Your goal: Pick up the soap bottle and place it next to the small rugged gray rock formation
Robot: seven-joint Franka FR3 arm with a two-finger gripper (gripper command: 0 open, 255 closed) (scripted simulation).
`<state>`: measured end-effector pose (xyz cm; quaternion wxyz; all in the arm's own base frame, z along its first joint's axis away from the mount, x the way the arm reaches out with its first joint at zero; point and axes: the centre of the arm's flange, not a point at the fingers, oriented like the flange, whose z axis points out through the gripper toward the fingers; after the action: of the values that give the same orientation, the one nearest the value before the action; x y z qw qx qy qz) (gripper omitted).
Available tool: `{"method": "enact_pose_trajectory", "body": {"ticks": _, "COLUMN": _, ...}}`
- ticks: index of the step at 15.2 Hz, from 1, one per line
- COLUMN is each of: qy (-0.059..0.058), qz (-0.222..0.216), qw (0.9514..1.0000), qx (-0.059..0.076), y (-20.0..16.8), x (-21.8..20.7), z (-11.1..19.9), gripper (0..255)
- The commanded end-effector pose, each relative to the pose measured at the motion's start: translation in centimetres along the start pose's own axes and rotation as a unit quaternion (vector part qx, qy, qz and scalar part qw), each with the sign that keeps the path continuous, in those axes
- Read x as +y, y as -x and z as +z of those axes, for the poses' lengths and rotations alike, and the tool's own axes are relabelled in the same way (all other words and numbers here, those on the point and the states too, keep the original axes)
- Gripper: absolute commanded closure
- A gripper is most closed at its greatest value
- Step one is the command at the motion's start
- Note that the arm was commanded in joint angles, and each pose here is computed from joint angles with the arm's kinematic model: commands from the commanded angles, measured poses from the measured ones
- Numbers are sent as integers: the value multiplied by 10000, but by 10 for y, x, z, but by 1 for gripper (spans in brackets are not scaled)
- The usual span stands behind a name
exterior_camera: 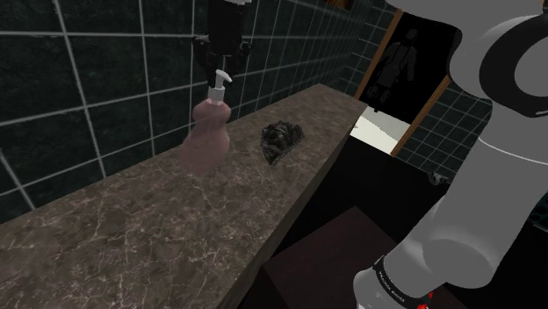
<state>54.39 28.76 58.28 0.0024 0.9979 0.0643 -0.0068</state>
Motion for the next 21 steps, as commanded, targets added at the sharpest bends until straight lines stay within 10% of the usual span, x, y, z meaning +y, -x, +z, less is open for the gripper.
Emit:
{"method": "enact_pose_trajectory", "body": {"ticks": 1, "qy": -2, "qz": -8, "qw": 10000, "qx": 2, "y": 2, "x": 26, "z": -10, "gripper": 255}}
{"method": "enact_pose_trajectory", "body": {"ticks": 21, "qy": -2, "qz": -8, "qw": 10000, "qx": 2, "y": 34, "x": 272, "z": -98, "gripper": 255}}
